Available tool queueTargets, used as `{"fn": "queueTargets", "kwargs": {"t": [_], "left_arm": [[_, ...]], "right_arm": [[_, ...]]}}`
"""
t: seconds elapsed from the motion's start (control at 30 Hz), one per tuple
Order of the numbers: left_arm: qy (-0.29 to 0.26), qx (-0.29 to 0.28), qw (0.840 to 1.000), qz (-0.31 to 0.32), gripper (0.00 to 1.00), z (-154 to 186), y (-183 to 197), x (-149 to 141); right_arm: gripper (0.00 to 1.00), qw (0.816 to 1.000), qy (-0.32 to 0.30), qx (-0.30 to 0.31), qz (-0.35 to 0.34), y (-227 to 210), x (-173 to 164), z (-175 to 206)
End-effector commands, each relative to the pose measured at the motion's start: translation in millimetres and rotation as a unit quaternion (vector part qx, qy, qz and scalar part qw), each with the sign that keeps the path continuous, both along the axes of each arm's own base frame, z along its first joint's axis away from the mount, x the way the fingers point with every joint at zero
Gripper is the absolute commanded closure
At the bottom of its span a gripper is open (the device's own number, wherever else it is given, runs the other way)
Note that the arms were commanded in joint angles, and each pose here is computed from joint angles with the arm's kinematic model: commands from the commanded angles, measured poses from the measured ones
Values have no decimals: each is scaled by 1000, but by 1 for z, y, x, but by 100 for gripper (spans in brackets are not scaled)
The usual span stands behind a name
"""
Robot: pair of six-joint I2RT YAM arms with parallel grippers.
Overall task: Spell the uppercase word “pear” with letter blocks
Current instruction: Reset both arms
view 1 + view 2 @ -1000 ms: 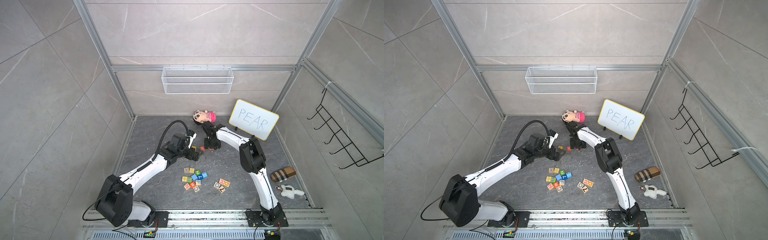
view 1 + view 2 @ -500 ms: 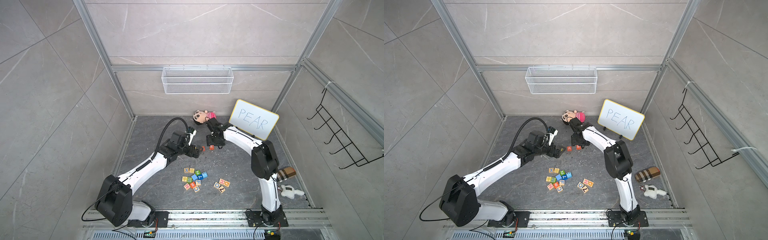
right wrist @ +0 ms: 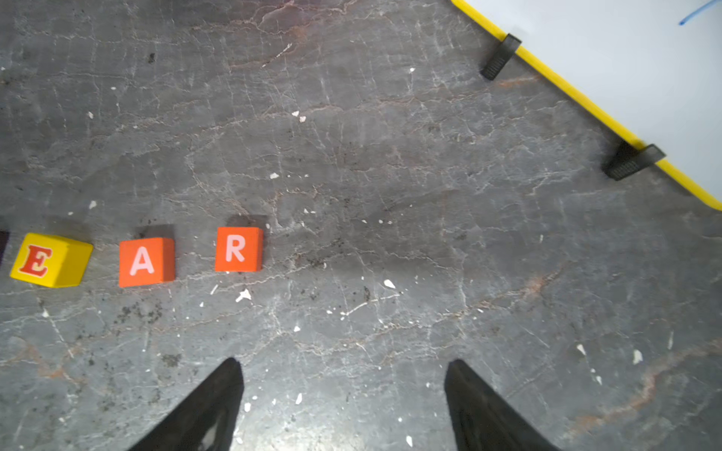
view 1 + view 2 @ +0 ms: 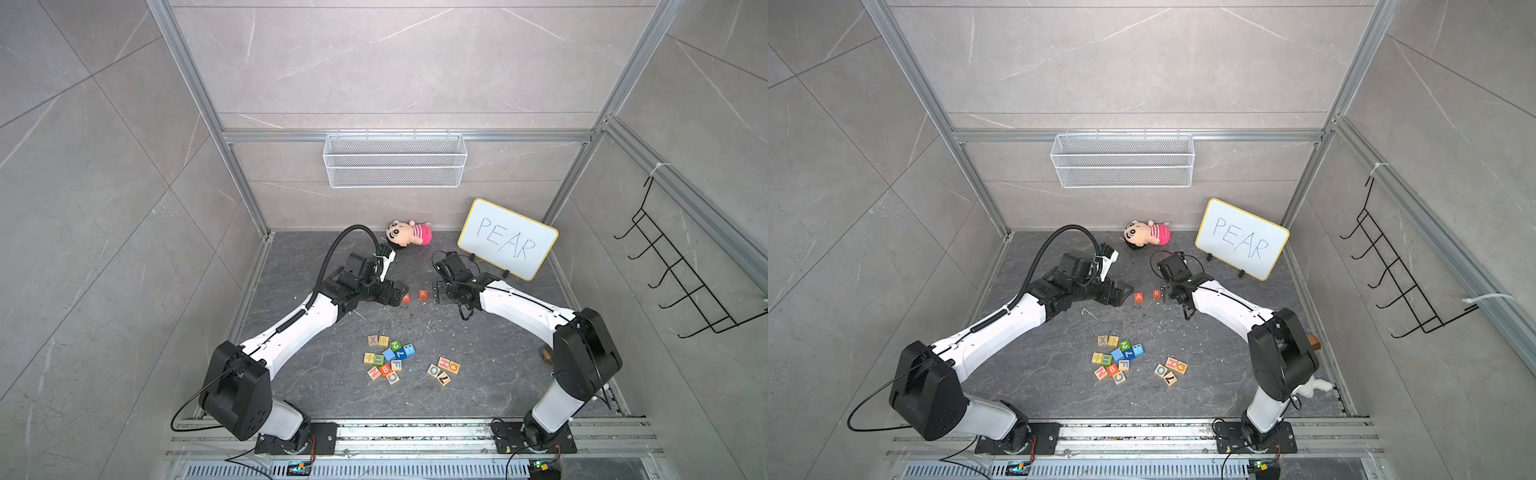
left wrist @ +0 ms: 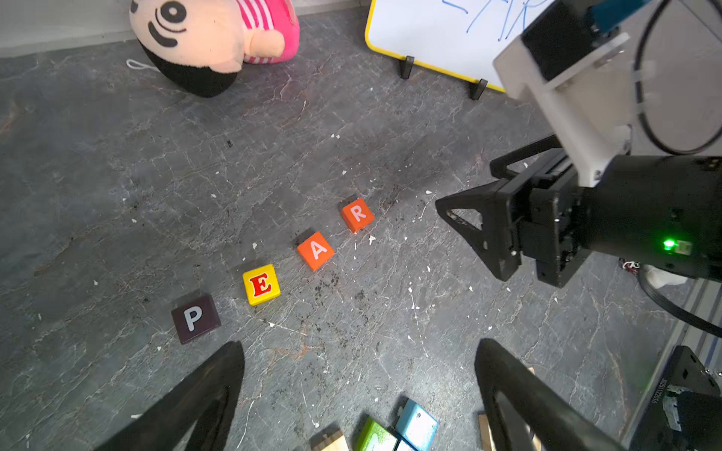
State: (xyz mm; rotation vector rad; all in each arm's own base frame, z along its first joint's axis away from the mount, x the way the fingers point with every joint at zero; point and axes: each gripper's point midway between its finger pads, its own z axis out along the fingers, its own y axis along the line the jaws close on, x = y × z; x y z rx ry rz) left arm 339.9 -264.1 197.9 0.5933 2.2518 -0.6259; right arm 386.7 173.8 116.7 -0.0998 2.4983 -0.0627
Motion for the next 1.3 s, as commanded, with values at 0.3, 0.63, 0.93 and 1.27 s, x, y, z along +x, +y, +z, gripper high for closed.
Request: {"fn": "queueTargets", "kwargs": {"t": [0.3, 0.63, 0.93, 1.27], "left_arm": [[-14, 5, 999, 45, 5, 19, 23, 7], [-71, 17, 992, 103, 4, 36, 68, -12], [-142, 61, 963, 220, 0, 15, 137, -33], [-222, 125, 893, 371, 0, -29, 215, -49]], "right_arm": [[13, 995, -98, 20, 6, -18, -7, 56], [8, 982, -189, -9, 19, -53, -40, 83], [7, 963, -262, -23, 56, -72, -76, 77], [1, 942, -327, -77, 4, -108, -88, 48]]}}
